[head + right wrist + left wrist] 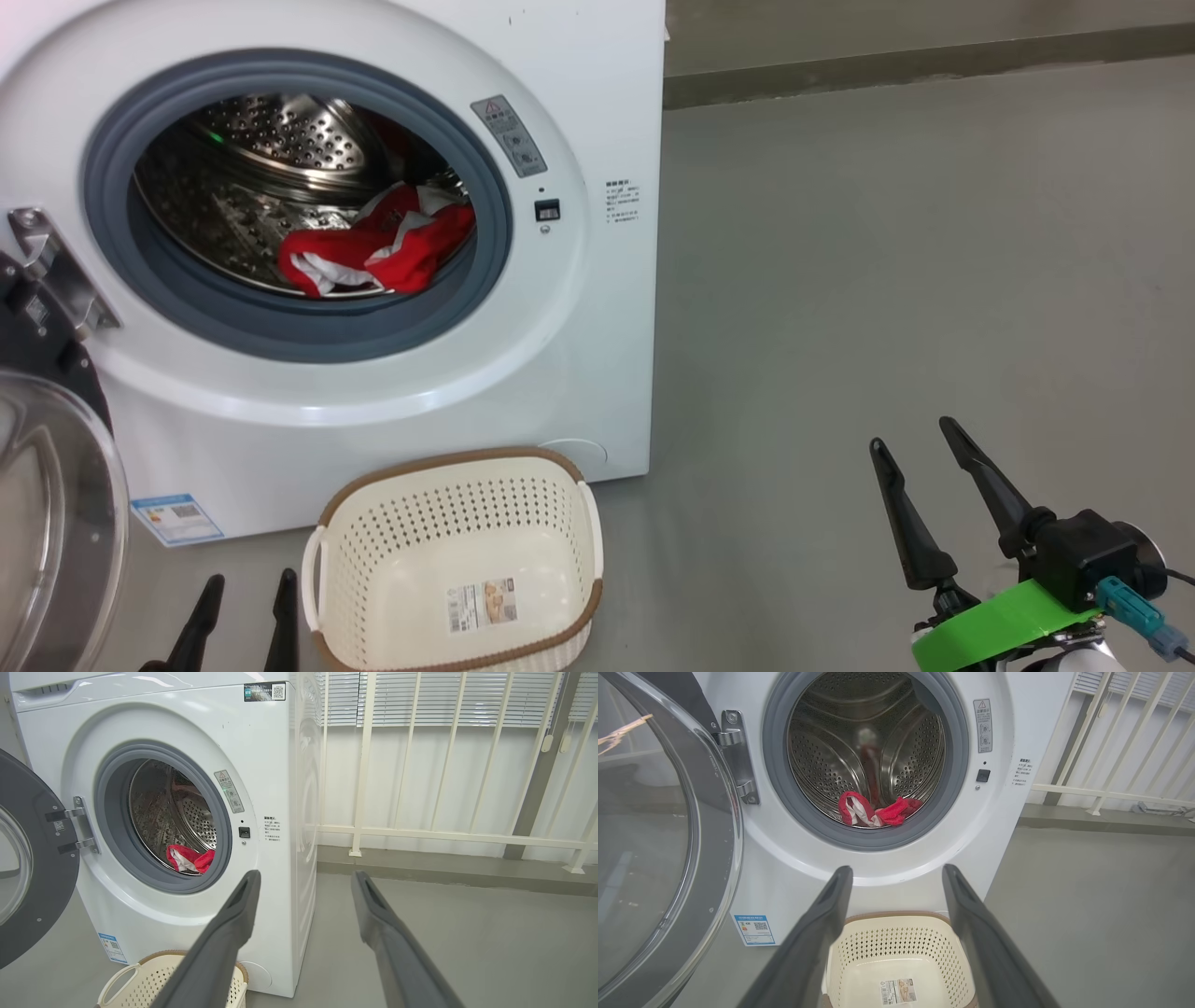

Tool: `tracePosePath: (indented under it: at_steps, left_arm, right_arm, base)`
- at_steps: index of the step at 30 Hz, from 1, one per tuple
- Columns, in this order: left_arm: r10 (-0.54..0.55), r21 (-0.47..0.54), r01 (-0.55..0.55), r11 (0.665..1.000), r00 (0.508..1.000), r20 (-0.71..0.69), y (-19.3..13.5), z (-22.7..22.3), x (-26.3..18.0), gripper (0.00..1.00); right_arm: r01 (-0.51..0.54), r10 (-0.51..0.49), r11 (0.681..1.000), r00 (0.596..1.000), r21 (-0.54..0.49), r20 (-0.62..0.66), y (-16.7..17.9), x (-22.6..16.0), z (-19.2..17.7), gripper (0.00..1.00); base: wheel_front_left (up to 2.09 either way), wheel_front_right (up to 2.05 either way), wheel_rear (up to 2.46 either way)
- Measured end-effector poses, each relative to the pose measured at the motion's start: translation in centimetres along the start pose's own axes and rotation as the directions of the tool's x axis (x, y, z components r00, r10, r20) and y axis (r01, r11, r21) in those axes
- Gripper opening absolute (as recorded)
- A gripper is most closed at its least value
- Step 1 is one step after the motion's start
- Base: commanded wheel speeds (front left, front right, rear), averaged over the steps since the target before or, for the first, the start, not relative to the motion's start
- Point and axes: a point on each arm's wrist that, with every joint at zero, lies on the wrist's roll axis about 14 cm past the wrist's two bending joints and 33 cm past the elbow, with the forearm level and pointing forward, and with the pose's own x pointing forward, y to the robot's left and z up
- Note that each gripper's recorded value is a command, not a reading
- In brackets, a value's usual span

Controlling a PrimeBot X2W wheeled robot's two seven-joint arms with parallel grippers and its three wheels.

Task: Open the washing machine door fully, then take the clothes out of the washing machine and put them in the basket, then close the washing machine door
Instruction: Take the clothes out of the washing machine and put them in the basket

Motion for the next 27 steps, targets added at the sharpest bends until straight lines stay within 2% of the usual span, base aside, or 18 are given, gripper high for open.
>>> tracePosePath:
  at_steps: [15,27]
  left_arm:
    - [0.029,-0.042,-0.028,0.999,0.999,0.018,0.25,0.34,0.04,1.0]
    - [0.027,-0.043,-0.026,0.999,1.0,0.015,0.17,0.24,-0.06,1.0]
  right_arm:
    - [-0.004,0.004,1.0,1.0,-0.006,-0.011,-0.04,-0.1,-0.28,1.0]
    - [-0.015,0.015,1.0,1.0,-0.009,-0.017,0.2,0.0,-0.44,1.0]
  base:
    - [1.75,-1.75,0.0]
    - [0.36,-0.36,0.0]
